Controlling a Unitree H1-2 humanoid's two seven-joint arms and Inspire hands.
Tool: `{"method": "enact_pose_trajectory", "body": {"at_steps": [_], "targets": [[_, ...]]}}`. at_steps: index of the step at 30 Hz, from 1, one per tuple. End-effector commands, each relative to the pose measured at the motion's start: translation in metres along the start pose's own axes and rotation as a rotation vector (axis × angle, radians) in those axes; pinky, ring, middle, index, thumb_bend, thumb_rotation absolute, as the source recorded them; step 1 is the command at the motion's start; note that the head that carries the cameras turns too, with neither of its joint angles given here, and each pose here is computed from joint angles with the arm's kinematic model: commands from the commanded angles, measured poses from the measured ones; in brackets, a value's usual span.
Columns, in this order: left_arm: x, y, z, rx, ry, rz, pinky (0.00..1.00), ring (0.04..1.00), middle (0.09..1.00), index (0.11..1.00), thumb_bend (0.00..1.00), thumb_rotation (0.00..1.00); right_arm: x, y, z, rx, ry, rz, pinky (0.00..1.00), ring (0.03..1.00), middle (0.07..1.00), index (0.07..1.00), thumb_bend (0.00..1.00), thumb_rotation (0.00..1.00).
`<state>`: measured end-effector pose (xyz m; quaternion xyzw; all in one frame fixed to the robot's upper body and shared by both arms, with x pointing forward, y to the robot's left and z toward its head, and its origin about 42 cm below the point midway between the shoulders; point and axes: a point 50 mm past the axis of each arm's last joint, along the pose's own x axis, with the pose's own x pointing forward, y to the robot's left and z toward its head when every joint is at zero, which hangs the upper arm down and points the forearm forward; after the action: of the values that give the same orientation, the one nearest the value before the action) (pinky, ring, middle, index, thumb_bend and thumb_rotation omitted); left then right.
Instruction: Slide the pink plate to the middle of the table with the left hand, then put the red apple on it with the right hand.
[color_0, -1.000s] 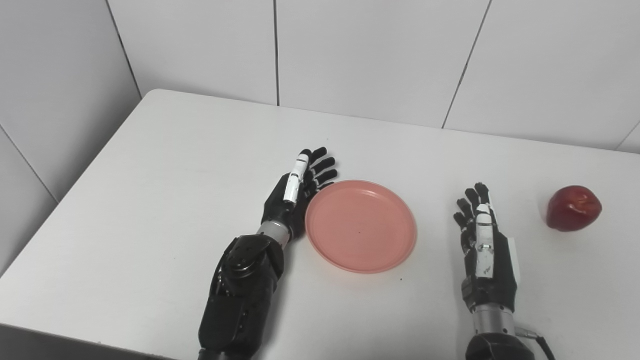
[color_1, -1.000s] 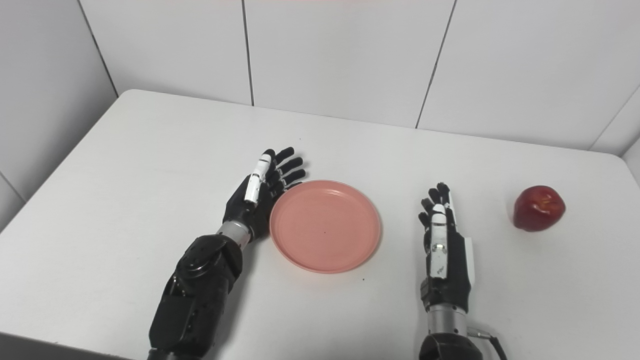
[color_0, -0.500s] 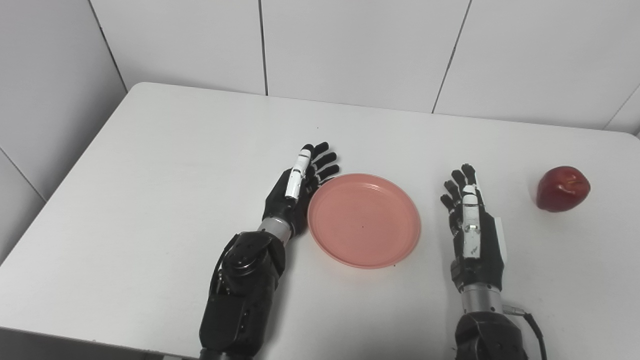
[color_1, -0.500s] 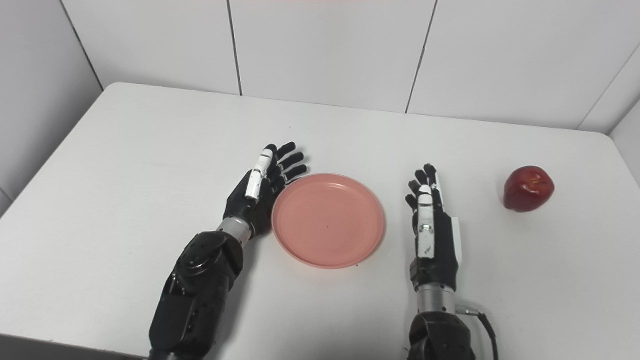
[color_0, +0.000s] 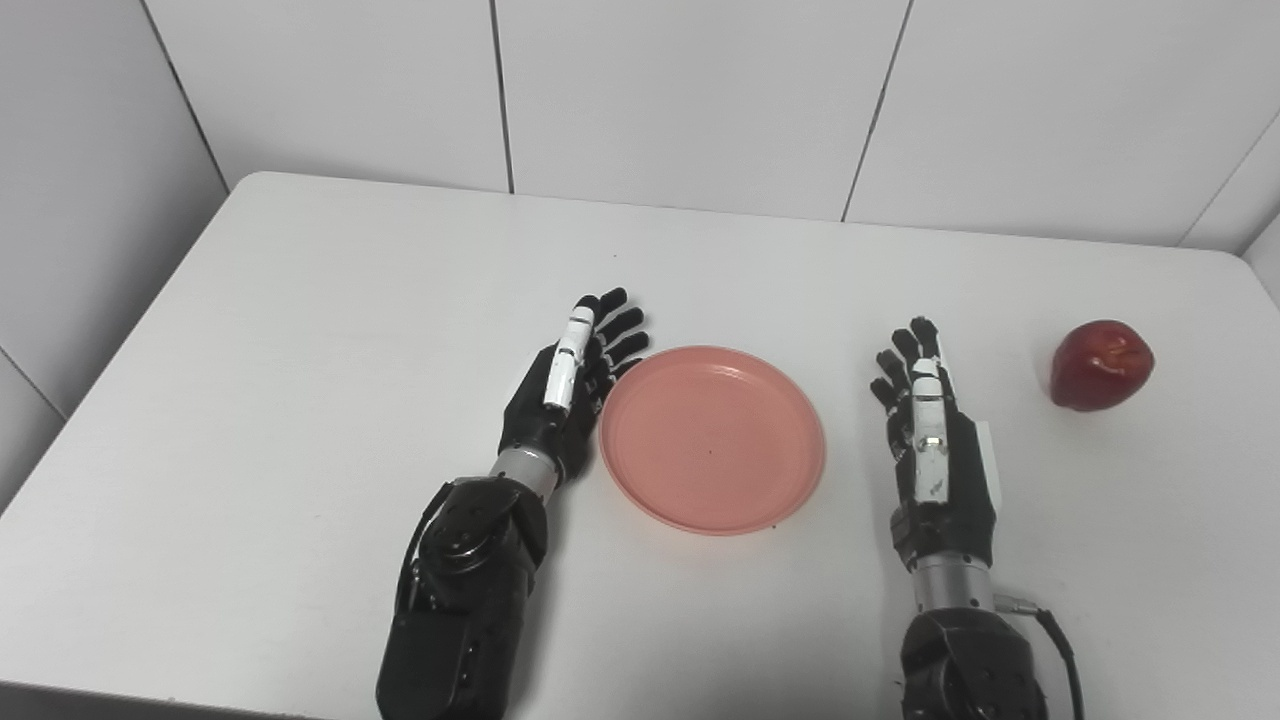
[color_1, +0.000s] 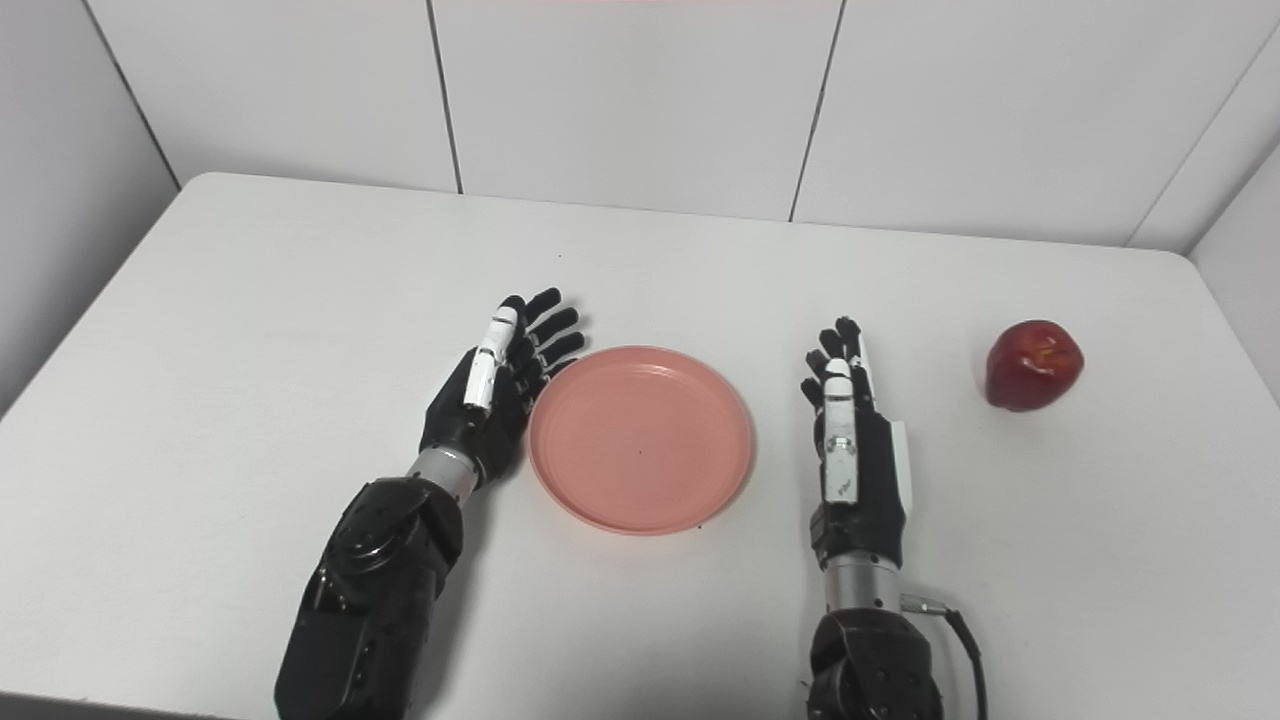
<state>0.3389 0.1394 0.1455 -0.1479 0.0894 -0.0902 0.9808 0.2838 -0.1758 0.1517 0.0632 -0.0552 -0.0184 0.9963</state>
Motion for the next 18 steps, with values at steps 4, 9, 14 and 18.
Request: {"method": "enact_pose_trajectory", "body": {"at_steps": [4, 9, 14, 18], "targets": [[0.001, 0.004, 0.011, 0.03, -0.083, -0.016, 0.89, 0.891, 0.897, 0.882, 0.37, 1.0, 0.015, -0.003, 0.028, -0.014, -0.102, -0.02, 1.0, 0.944, 0.961, 0.967, 0.31, 1.0], [0.0, 0.008, 0.008, 0.03, -0.09, -0.015, 0.89, 0.889, 0.897, 0.881, 0.37, 1.0, 0.027, -0.016, 0.044, -0.116, -0.147, -0.01, 0.9, 0.91, 0.926, 0.922, 0.36, 0.97], [0.001, 0.012, 0.003, 0.011, -0.086, 0.006, 0.87, 0.871, 0.881, 0.87, 0.36, 1.0, 0.034, -0.023, 0.06, -0.244, -0.18, -0.018, 0.88, 0.881, 0.9, 0.9, 0.46, 0.88], [0.0, 0.017, 0.0, 0.004, -0.088, 0.006, 0.87, 0.874, 0.885, 0.872, 0.35, 1.0, 0.038, -0.027, 0.071, -0.302, -0.209, -0.033, 0.85, 0.888, 0.908, 0.899, 0.52, 0.8]]}}
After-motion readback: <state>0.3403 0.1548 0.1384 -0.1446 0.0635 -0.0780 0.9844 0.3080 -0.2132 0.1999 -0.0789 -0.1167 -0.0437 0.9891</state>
